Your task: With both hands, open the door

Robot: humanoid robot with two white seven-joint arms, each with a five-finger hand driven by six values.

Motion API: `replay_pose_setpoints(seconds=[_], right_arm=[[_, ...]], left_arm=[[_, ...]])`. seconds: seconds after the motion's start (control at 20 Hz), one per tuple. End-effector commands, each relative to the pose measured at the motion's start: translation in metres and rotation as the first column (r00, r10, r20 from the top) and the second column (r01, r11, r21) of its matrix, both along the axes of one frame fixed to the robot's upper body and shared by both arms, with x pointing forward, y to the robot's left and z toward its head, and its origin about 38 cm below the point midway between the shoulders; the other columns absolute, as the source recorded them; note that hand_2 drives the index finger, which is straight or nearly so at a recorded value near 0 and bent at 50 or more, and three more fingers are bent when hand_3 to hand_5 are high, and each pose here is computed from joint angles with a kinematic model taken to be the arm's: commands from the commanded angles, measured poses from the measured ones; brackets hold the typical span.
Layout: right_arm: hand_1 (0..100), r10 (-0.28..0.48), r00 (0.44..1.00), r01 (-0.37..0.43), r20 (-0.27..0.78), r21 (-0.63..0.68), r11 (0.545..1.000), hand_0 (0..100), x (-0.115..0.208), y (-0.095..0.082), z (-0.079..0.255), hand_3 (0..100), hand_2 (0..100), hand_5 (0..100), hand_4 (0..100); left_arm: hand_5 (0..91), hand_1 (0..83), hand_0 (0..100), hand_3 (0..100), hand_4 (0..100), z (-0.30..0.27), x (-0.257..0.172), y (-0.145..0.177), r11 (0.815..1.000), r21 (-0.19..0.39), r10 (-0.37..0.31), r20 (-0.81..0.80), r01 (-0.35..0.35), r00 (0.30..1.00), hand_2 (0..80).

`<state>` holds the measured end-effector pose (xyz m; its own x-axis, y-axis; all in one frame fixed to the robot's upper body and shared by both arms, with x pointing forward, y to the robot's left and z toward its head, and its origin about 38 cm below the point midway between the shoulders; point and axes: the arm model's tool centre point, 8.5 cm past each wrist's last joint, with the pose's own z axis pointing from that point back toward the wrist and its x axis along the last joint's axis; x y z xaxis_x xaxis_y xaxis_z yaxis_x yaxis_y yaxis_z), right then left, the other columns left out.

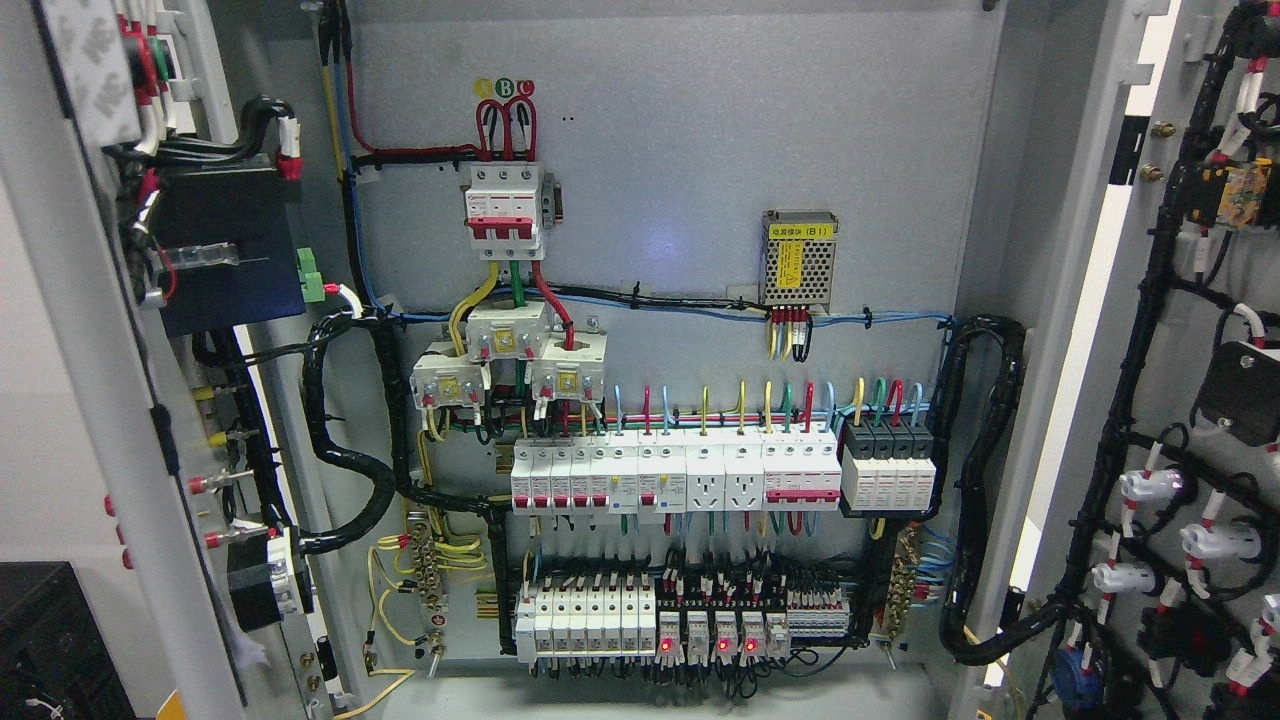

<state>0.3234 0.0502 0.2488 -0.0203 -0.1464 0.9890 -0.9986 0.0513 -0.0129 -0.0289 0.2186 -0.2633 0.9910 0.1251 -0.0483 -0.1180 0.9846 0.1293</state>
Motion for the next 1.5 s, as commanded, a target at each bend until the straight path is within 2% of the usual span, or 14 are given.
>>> replay_pose_setpoints(seconds=[0.0, 0.45, 1.1, 1.45], right_arm=[[0, 0.076, 0.996, -0.077, -0.045, -0.019, 0.997, 19, -0.015, 0.036, -0.008, 0, 0, 0, 0], [0, 0.036, 0.998, -0.039, -0.052, -0.063, 0.997, 19, 0.005, 0.041, -0.011, 0, 0, 0, 0], [0, 0.091, 0.995, -0.094, -0.029, -0.097, 0.991, 19, -0.009, 0.055, -0.014, 0, 0, 0, 0], [0, 0.053, 0.998, -0.055, -0.03, -0.071, 0.996, 19, 0.002, 0.045, -0.008, 0, 0, 0, 0]], left_arm=[[0.0, 0.0, 0, 0, 0, 0.0, 0.0, 0.0, 1.0, -0.001, 0.001, 0.001, -0.001, 1.0, 0.0], [0.0, 0.0, 0, 0, 0, 0.0, 0.0, 0.0, 1.0, -0.001, -0.001, 0.001, 0.001, 1.0, 0.0], [0.0, 0.0, 0, 0, 0, 0.0, 0.0, 0.0, 1.0, -0.001, 0.001, 0.001, -0.001, 1.0, 0.0], [0.0, 0.0, 0, 0, 0, 0.0, 0.0, 0.0, 1.0, -0.001, 0.001, 0.001, -0.001, 1.0, 0.0]])
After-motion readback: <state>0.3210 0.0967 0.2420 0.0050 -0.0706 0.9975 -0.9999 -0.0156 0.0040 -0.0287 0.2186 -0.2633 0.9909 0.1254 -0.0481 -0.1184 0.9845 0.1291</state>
